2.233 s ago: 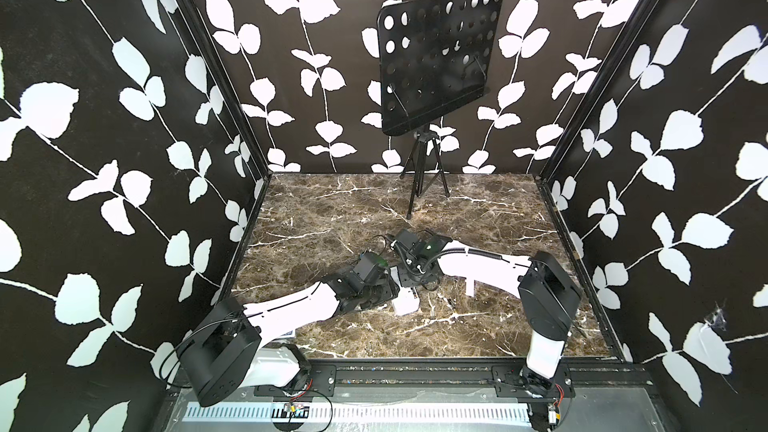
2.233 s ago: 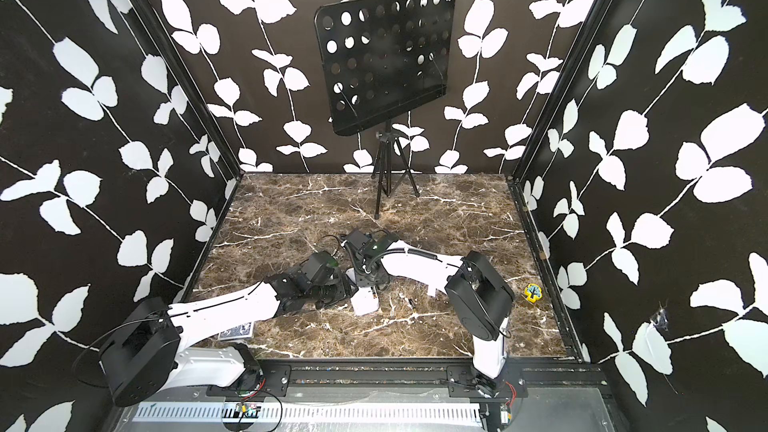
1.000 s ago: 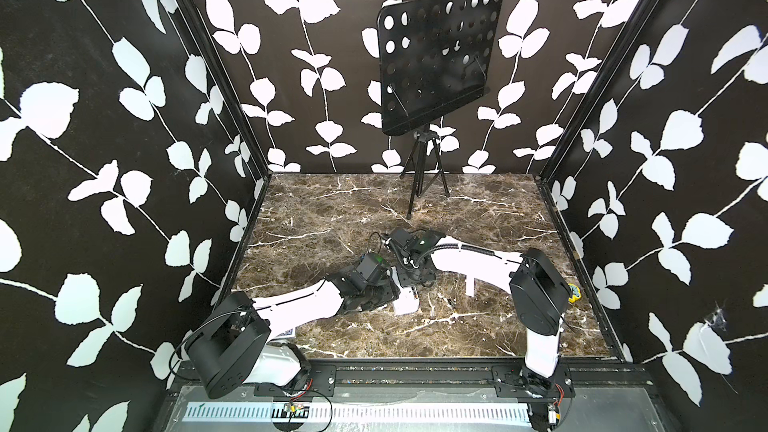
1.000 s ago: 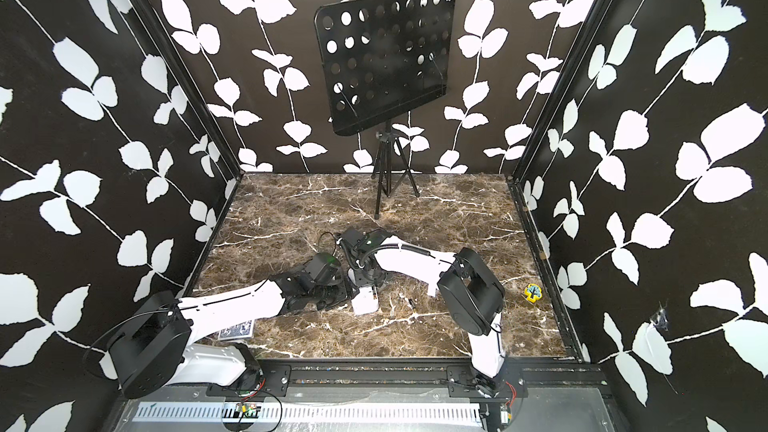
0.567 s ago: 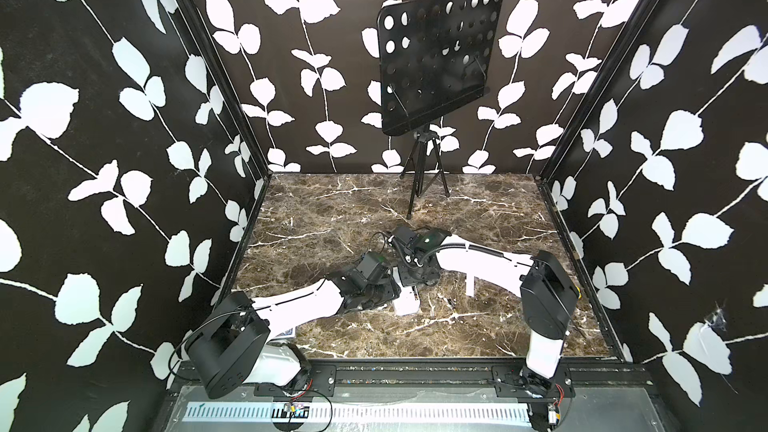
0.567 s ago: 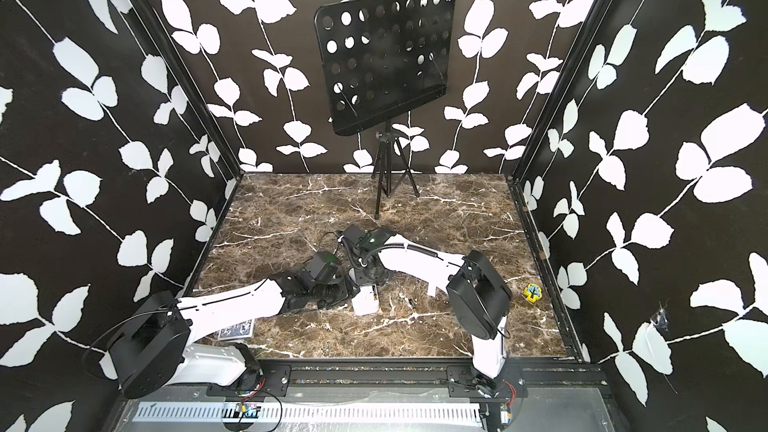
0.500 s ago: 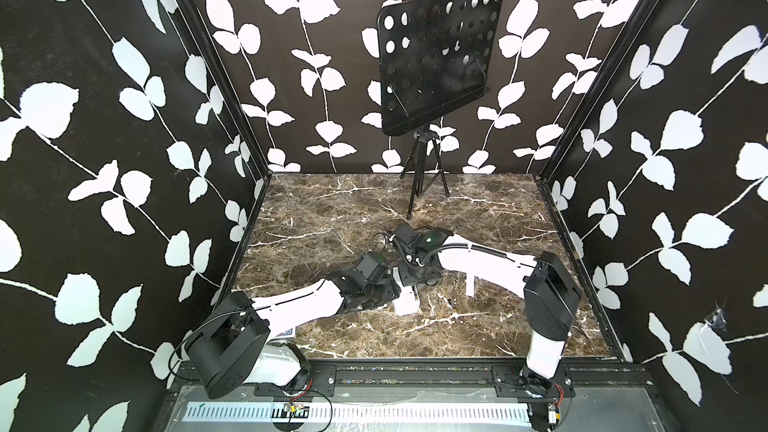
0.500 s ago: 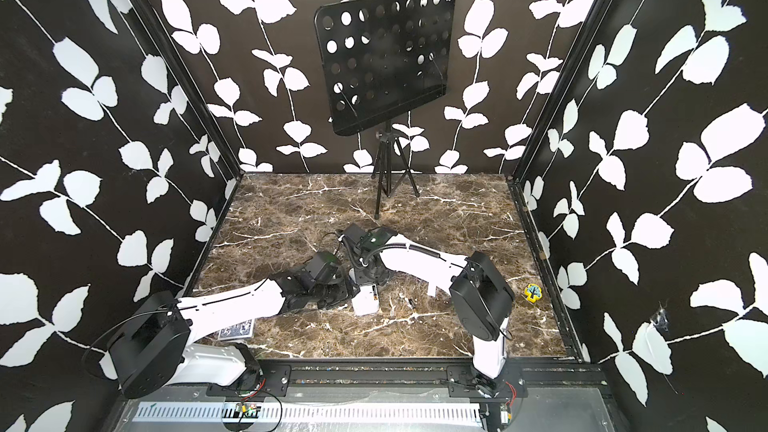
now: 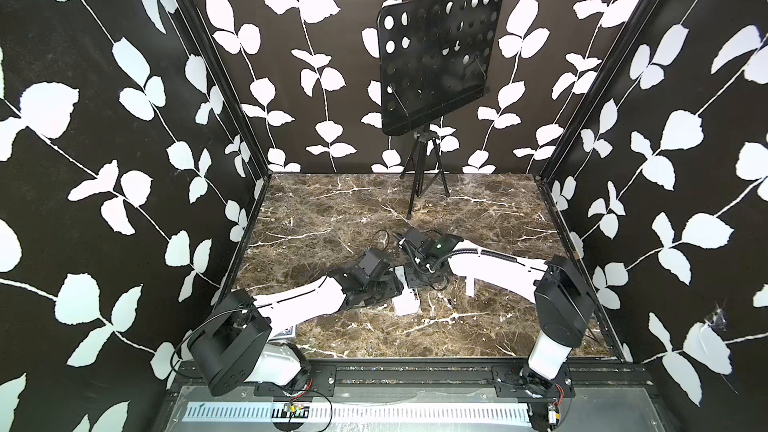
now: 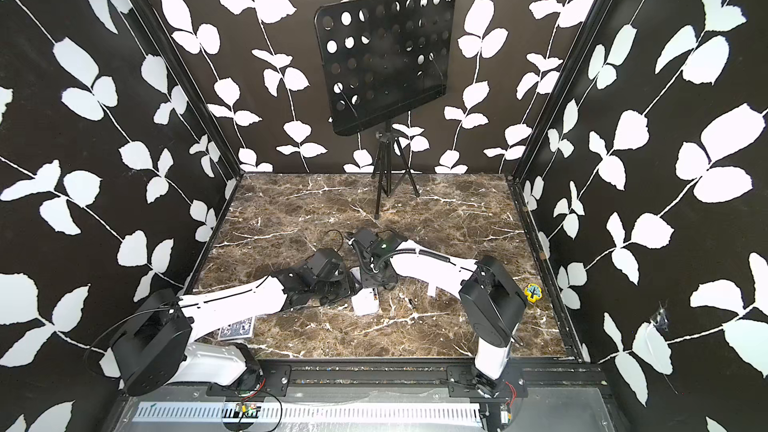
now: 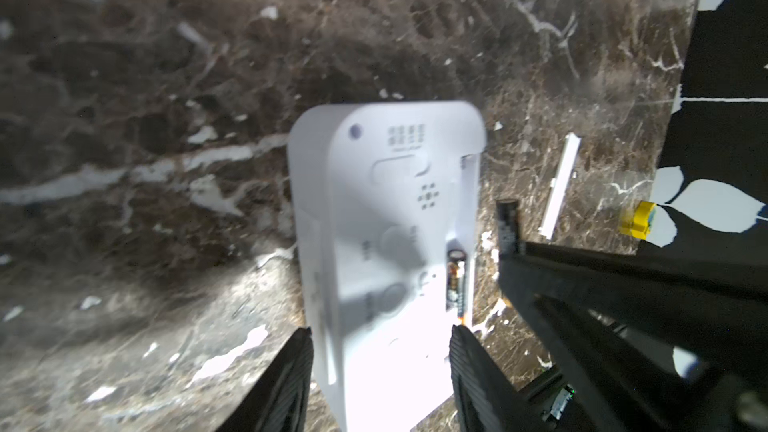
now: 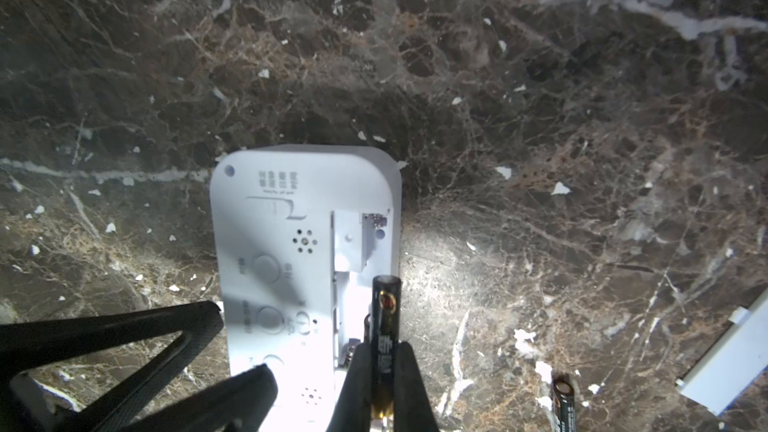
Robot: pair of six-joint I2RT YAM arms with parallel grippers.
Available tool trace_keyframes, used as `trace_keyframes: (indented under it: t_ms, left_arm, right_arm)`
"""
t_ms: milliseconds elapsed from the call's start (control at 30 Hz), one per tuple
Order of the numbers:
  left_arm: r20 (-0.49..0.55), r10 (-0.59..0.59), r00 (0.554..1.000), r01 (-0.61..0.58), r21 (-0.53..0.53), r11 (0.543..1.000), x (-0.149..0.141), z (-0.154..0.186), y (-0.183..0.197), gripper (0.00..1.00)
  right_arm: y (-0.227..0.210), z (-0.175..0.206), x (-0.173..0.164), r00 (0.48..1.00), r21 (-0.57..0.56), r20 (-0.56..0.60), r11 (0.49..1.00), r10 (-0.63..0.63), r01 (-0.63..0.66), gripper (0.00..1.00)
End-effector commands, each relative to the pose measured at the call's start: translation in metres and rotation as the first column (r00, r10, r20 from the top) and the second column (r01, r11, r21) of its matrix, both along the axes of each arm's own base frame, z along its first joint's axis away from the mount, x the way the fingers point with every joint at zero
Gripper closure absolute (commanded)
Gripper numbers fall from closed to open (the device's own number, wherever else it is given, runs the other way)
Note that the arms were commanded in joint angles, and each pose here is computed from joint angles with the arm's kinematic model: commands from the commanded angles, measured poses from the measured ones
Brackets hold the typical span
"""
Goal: Insert the battery into the alarm
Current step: Remove the battery from the alarm, then place the battery at the center of the board.
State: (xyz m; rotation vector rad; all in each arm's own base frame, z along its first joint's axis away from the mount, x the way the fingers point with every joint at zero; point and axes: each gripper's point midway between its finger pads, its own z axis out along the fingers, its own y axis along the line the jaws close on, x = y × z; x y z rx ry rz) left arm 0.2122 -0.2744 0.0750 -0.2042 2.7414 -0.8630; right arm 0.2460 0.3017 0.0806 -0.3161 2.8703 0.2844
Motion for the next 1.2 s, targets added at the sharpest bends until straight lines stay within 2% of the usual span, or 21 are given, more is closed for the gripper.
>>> trace_keyframes:
  t_ms: [0, 100, 233, 433, 633, 933, 1167]
  left_arm:
    - [0.019, -0.059, 0.998, 0.059, -0.007, 0.998, 0.008, 0.018, -0.014, 0.51]
    - [-0.001, -0.106, 0.994, 0.106, -0.003, 0.994, 0.012, 0.02, -0.027, 0.66]
    - [-0.021, -0.122, 0.992, 0.123, 0.005, 0.992, 0.018, 0.014, -0.038, 0.79]
    - [-0.03, -0.141, 0.99, 0.141, 0.022, 0.99, 0.022, 0.011, -0.045, 0.85]
    - [-0.022, -0.174, 0.985, 0.175, 0.052, 0.983, 0.026, 0.012, -0.054, 0.87]
    - [-0.035, -0.217, 0.975, 0.22, 0.077, 0.973, 0.022, 0.004, -0.067, 0.9]
    - [-0.047, -0.191, 0.981, 0.196, 0.144, 0.97, 0.019, -0.007, -0.052, 0.94]
  right_arm:
    - [-0.017, 0.01, -0.002, 0.998, 0.005, 0.024, 0.999, -0.052, 0.052, 1.0]
    - [-0.031, 0.006, -0.006, 0.997, 0.003, 0.016, 0.997, -0.076, 0.076, 1.0]
    - [-0.045, -0.001, -0.012, 0.995, -0.011, 0.001, 0.995, -0.102, 0.102, 1.0]
    - [-0.049, 0.001, -0.023, 0.993, 0.04, -0.014, 0.992, -0.118, 0.119, 1.0]
    - [-0.057, -0.012, -0.041, 0.989, 0.07, -0.057, 0.988, -0.135, 0.139, 1.0]
    - [-0.051, -0.019, -0.041, 0.988, 0.095, -0.071, 0.985, -0.14, 0.146, 1.0]
    - [-0.05, -0.023, -0.043, 0.985, 0.103, -0.082, 0.982, -0.149, 0.157, 1.0]
